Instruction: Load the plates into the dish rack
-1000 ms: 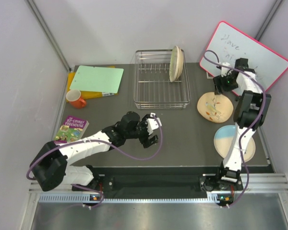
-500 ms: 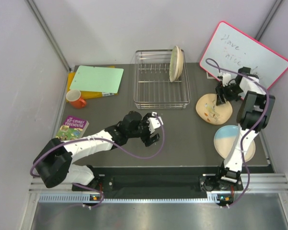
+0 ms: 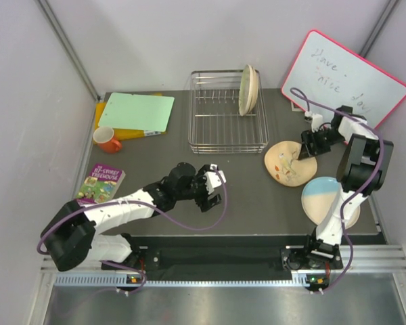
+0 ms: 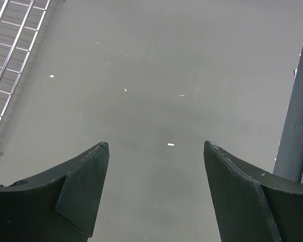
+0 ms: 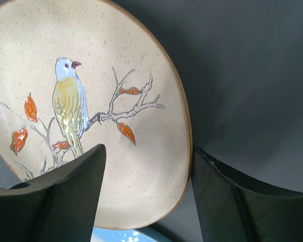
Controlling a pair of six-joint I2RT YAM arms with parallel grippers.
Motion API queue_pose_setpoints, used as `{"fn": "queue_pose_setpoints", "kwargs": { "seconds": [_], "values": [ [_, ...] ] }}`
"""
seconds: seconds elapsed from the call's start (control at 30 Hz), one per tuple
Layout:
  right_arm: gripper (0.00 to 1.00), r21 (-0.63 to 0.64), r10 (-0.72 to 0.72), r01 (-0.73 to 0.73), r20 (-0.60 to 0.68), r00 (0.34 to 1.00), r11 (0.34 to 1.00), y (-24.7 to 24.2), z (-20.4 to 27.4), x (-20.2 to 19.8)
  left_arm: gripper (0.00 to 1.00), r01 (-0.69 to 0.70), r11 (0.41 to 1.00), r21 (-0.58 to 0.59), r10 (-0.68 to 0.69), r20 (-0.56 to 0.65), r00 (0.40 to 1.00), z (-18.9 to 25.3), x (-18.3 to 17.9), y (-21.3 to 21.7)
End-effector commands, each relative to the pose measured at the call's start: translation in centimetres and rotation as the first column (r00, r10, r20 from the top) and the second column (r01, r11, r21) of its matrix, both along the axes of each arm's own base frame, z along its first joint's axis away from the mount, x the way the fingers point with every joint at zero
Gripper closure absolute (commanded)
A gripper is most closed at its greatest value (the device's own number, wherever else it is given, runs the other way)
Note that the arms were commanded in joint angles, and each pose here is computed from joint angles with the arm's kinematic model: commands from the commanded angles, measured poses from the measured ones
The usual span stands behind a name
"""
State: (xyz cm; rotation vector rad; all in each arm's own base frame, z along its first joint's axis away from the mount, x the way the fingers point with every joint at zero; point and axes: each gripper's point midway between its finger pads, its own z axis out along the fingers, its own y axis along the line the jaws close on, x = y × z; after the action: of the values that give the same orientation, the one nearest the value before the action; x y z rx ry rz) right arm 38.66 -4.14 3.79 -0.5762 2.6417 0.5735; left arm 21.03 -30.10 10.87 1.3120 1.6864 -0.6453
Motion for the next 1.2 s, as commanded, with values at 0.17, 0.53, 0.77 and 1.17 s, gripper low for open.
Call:
{"fn": "queue_pose_setpoints", "kwargs": {
  "seconds": [0.17, 0.53, 0.77, 1.17],
  "values": [
    [0.36, 0.117, 0.049, -0.061, 0.109, 0.993, 0.991, 2.4, 0.8, 4.8, 0.20, 0.034, 0.999, -0.014, -0.034, 0.011, 0.999, -0.5, -0.6, -0.8],
    [0.45, 0.150, 0.220, -0.211, -0.044, 0.975, 0.966, 3.4, -0.4, -2.1, 0.25, 0.046, 0.996, -0.078, -0.046, 0.011, 0.999, -1.9, 0.0, -4.8],
    [0.45, 0.200, 0.248, -0.236, -0.037, 0.968, 0.951, 5.4, 1.3, -3.7, 0.23, 0.054, 0.994, -0.094, -0.054, -0.004, 0.999, -2.9, -0.9, -8.1],
    [0.46, 0.312, 0.358, -0.323, -0.063, 0.931, 0.894, 10.4, 0.7, -6.6, 0.22, -0.012, 0.996, -0.087, 0.009, -0.032, 0.999, -5.1, 1.7, -12.2]
  ]
}}
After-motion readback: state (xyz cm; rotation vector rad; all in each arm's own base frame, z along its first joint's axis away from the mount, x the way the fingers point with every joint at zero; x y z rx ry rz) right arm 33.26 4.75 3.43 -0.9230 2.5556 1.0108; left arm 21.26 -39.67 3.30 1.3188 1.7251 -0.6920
